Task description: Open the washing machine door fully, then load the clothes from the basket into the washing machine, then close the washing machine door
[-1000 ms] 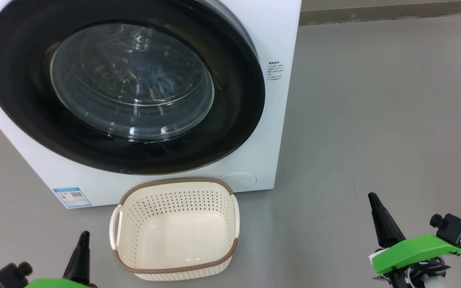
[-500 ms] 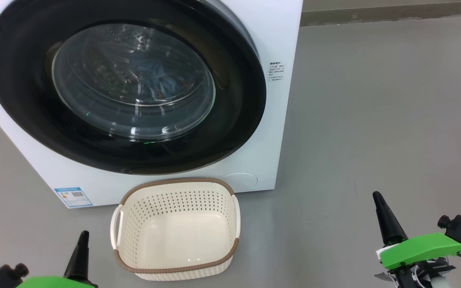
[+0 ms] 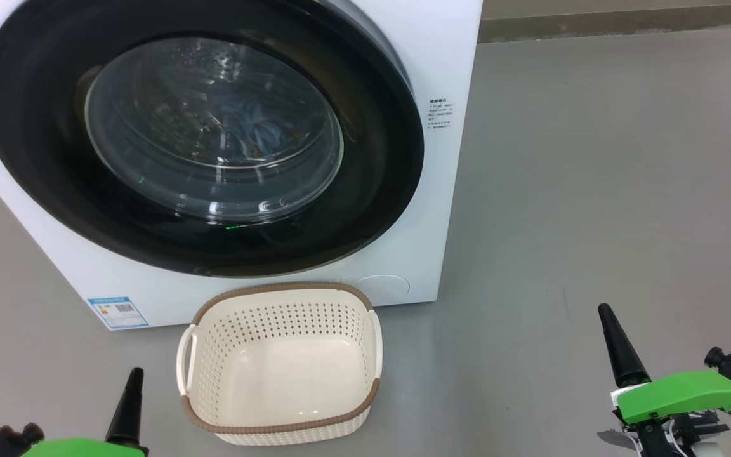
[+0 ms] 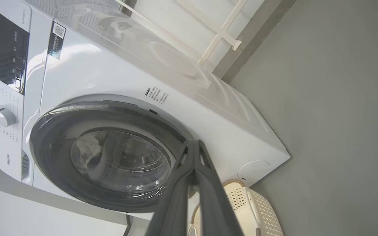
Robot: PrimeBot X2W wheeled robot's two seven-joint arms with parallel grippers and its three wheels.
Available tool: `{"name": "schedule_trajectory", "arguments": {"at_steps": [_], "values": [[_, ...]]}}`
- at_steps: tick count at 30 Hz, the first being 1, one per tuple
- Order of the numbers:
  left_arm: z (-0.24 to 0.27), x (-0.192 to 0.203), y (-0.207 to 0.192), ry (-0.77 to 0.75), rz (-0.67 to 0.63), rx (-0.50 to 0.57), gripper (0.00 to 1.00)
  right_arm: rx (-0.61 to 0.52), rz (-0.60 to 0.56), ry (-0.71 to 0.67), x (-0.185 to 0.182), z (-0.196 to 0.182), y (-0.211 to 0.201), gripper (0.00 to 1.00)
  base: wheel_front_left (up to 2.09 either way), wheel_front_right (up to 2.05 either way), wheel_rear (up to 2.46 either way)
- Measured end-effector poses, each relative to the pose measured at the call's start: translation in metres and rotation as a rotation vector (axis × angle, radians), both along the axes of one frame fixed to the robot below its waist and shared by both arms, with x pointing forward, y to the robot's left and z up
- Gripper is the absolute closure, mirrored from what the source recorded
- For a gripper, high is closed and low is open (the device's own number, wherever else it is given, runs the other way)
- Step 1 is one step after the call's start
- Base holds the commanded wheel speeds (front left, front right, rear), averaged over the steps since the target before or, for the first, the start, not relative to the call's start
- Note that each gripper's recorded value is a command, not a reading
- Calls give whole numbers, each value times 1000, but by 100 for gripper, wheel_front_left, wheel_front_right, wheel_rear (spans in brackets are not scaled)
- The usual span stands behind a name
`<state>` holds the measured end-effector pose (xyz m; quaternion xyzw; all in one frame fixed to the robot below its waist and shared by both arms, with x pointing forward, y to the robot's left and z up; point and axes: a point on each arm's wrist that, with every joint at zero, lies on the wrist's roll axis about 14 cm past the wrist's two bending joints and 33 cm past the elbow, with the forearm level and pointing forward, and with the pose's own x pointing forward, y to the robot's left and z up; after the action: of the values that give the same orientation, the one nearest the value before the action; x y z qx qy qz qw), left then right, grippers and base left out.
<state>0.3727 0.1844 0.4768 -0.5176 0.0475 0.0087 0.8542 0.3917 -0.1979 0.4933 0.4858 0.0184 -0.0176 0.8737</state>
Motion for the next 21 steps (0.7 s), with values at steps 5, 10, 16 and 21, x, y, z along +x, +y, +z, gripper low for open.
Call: {"name": "schedule_trajectory", "arguments": {"at_steps": [5,10,16,21], "values": [[-1,0,0,6,2,-40,100,55,-11,0,-1,0,-3,100,0,0,0],[1,2,1,5,8,-94,100,112,-15,16,-4,-5,-3,100,0,0,0],[1,2,1,10,17,-151,100,180,-18,14,-4,-4,-3,100,0,0,0],[1,2,1,12,22,-194,100,236,-23,10,-4,-3,-4,100,0,0,0]]}}
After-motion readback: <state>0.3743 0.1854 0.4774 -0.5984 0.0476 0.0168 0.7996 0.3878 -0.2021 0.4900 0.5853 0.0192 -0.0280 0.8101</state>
